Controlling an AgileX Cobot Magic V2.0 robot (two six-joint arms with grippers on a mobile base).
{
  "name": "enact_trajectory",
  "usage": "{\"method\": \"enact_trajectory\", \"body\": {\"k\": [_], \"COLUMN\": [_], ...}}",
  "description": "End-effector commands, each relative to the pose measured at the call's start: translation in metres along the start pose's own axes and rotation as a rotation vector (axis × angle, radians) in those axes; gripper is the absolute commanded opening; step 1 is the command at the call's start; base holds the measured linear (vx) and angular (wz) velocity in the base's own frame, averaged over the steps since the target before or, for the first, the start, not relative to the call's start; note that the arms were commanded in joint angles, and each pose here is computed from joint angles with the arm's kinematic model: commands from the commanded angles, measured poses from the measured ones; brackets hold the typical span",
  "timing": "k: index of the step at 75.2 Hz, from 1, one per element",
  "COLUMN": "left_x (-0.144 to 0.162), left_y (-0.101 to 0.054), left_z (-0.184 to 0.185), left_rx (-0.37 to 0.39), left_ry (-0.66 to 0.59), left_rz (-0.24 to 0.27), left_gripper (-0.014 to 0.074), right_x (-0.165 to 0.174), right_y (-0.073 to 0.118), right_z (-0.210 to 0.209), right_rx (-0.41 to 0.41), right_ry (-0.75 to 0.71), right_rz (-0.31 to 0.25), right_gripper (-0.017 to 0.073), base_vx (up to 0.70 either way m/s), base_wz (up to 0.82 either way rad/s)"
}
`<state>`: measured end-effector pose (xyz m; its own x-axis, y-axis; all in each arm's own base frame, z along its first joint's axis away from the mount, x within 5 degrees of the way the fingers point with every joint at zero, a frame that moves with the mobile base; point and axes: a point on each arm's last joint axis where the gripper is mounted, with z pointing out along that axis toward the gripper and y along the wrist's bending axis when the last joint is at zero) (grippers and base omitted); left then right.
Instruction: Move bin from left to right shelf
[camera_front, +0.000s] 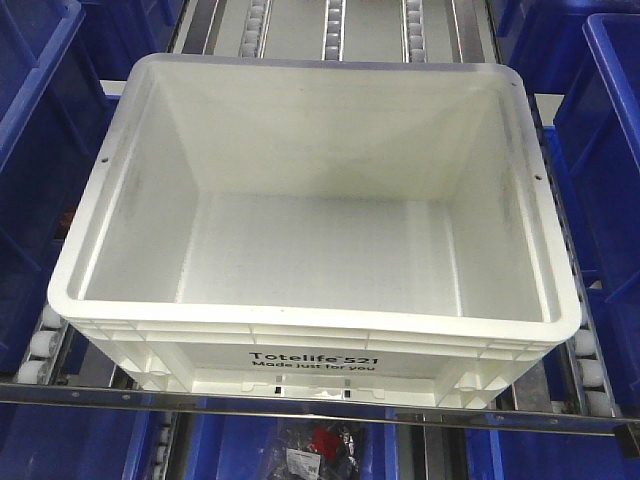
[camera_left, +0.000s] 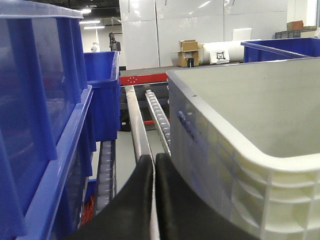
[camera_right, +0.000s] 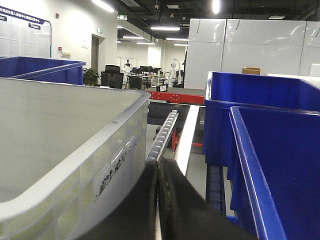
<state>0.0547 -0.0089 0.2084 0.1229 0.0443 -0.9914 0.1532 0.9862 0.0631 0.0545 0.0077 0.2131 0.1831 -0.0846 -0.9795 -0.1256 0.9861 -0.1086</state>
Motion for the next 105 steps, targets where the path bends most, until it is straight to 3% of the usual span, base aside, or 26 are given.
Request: {"method": "enact_trajectory", "body": {"k": [1, 36, 41, 47, 53, 65, 81, 91, 105], "left_x": [-0.013, -0.013, -0.015, -0.021, -0.027, -0.045, -0.091, -0.128, -0.173], "left_y": [0.001, 0.001, 0.001, 0.002, 0.002, 0.003, 0.005, 0.006, 0.009], "left_z": [-0.001, -0.001, -0.001, -0.002, -0.003, -0.005, 0.004, 0.031, 0.075], "left_rx": [-0.010, -0.009, -0.011, -0.013, -0.009, -0.005, 0.005, 0.015, 0.020], "left_ry": [-0.098, -0.096, -0.117, -0.181, -0.216, -0.195, 0.015, 0.166, 0.270], "left_rz": [-0.017, -0.018, -0.022, -0.054, -0.107, -0.122, -0.136, -0.155, -0.153], "left_gripper": [-0.0006, -0.0006, -0.0006, -0.0006, -0.0006, -0.0006, -0.0006, -0.0006, -0.0006], "right_x": [-0.002, -0.003, -0.008, -0.016, -0.022, -0.044, -0.096, -0.136, -0.166], "right_y": [-0.001, -0.001, -0.003, -0.005, -0.006, -0.005, -0.006, -0.006, -0.006], "right_z": [-0.001, -0.001, -0.001, -0.003, -0.003, -0.003, 0.002, 0.022, 0.068], "right_rx": [0.016, 0.019, 0.030, 0.046, 0.046, 0.009, -0.056, -0.098, -0.142], "right_ry": [-0.068, -0.082, -0.131, -0.225, -0.251, -0.137, 0.101, 0.244, 0.482], "right_rz": [0.000, 0.005, 0.051, 0.156, 0.165, 0.167, 0.177, 0.204, 0.207], "right_gripper": [-0.0005, -0.0005, -0.0005, -0.0005, -0.0005, -0.0005, -0.0005, -0.0005, -0.0005], "base_vx": [0.00, 0.00, 0.00, 0.00, 0.00, 0.00, 0.00, 0.00, 0.00], "base_wz": [0.00, 0.00, 0.00, 0.00, 0.00, 0.00, 0.00, 0.00, 0.00]}}
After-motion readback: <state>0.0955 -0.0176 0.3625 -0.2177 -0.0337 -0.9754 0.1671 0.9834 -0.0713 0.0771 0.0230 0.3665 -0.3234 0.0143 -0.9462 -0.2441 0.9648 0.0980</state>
